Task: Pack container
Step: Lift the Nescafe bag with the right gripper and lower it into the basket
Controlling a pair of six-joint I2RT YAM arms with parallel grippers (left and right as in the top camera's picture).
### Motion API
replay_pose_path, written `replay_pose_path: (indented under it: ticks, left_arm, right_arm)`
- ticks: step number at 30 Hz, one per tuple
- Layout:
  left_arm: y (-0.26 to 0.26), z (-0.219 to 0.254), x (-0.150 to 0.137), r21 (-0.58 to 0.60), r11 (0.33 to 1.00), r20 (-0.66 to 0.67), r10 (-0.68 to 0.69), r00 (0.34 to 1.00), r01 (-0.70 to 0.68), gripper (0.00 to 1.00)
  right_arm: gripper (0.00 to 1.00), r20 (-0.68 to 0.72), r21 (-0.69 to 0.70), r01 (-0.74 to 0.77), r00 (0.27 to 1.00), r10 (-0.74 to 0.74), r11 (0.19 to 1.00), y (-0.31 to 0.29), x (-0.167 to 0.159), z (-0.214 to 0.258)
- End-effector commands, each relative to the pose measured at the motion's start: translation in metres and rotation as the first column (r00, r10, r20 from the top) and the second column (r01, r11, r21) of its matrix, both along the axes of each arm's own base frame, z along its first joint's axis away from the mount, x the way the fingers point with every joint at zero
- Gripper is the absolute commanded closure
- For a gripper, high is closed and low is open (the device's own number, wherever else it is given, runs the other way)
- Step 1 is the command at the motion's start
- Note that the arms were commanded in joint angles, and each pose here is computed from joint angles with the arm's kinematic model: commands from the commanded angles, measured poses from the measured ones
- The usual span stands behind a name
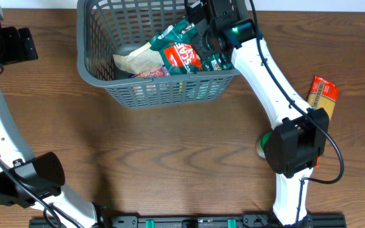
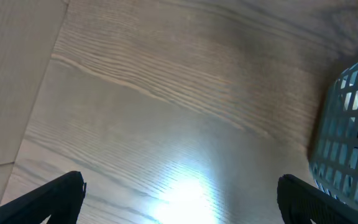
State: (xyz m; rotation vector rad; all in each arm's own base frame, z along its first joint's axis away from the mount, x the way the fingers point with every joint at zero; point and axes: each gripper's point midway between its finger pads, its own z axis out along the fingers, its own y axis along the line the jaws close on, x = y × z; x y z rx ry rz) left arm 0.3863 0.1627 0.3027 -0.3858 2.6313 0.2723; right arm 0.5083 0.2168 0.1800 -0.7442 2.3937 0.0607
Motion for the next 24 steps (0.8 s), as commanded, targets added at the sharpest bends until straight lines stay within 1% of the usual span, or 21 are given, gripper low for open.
replay_pose_path:
  ticks: [1, 3, 6, 7, 8, 10, 11, 13, 15, 20, 23, 24]
  left_arm:
    - [-0.001, -0.003, 0.001, -0.007, 1.0, -0.01, -0.003, 1.0, 0.003, 0.01]
    - [-0.001, -0.003, 0.001, -0.007, 1.0, -0.01, -0.003, 1.0, 0.003, 0.01]
    - [-0.001, -0.003, 0.001, -0.007, 1.0, -0.01, -0.003, 1.0, 0.003, 0.02]
    - [-0.001, -0.003, 0.001, -0.007, 1.0, -0.01, -0.003, 1.0, 0.003, 0.01]
    - [-0.001, -0.003, 0.001, -0.007, 1.0, -0.01, -0.003, 1.0, 0.003, 0.01]
    - [-0.001, -0.003, 0.001, -0.007, 1.0, -0.01, -0.003, 1.0, 0.003, 0.01]
    - [-0.001, -0.003, 0.001, -0.007, 1.0, -0.01, -0.003, 1.0, 0.003, 0.01]
    - [-0.001, -0.003, 0.001, -0.007, 1.0, -0.01, -0.003, 1.0, 0.003, 0.01]
    - [-0.001, -0.003, 0.001, -0.007, 1.0, -0.01, -0.003, 1.0, 0.003, 0.01]
    - [-0.001, -0.003, 0.001, -0.007, 1.0, -0.01, -0.003, 1.0, 0.003, 0.02]
    - [-0.001, -0.003, 0.001, -0.007, 1.0, -0.01, -0.003, 1.0, 0.003, 0.01]
    - [-0.001, -0.003, 0.001, -0.007, 1.0, -0.01, -0.003, 1.0, 0.003, 0.01]
  right_arm:
    - [0.98, 0.067, 0.012, 0.112, 0.991, -0.112, 0.994, -0.02, 0.009, 0.032]
    - [0.98, 0.07, 0.01, 0.146, 0.987, -0.146, 0.989, -0.024, 0.01, 0.032]
    - [0.98, 0.073, 0.009, 0.152, 0.986, -0.152, 0.988, -0.025, 0.01, 0.032]
    - [0.96, 0.074, 0.01, 0.152, 0.986, -0.152, 0.988, -0.025, 0.011, 0.032]
    - [0.85, 0.075, 0.011, 0.151, 0.986, -0.152, 0.988, -0.025, 0.011, 0.032]
    - [0.52, 0.074, 0.011, 0.15, 0.986, -0.151, 0.989, -0.024, 0.011, 0.032]
    - [0.41, 0.074, 0.01, 0.15, 0.986, -0.15, 0.989, -0.024, 0.01, 0.032]
    - [0.31, 0.073, 0.01, 0.149, 0.986, -0.15, 0.989, -0.024, 0.01, 0.032]
    - [0.27, 0.073, 0.01, 0.149, 0.986, -0.15, 0.989, -0.024, 0.01, 0.032]
    - [0.26, 0.052, 0.037, 0.122, 0.991, -0.124, 0.992, -0.017, 0.007, 0.031]
    - [0.19, 0.063, 0.086, 0.089, 0.994, -0.094, 0.992, -0.007, 0.01, 0.036]
    - [0.19, 0.074, 0.116, 0.068, 0.994, -0.077, 0.991, -0.001, 0.012, 0.04]
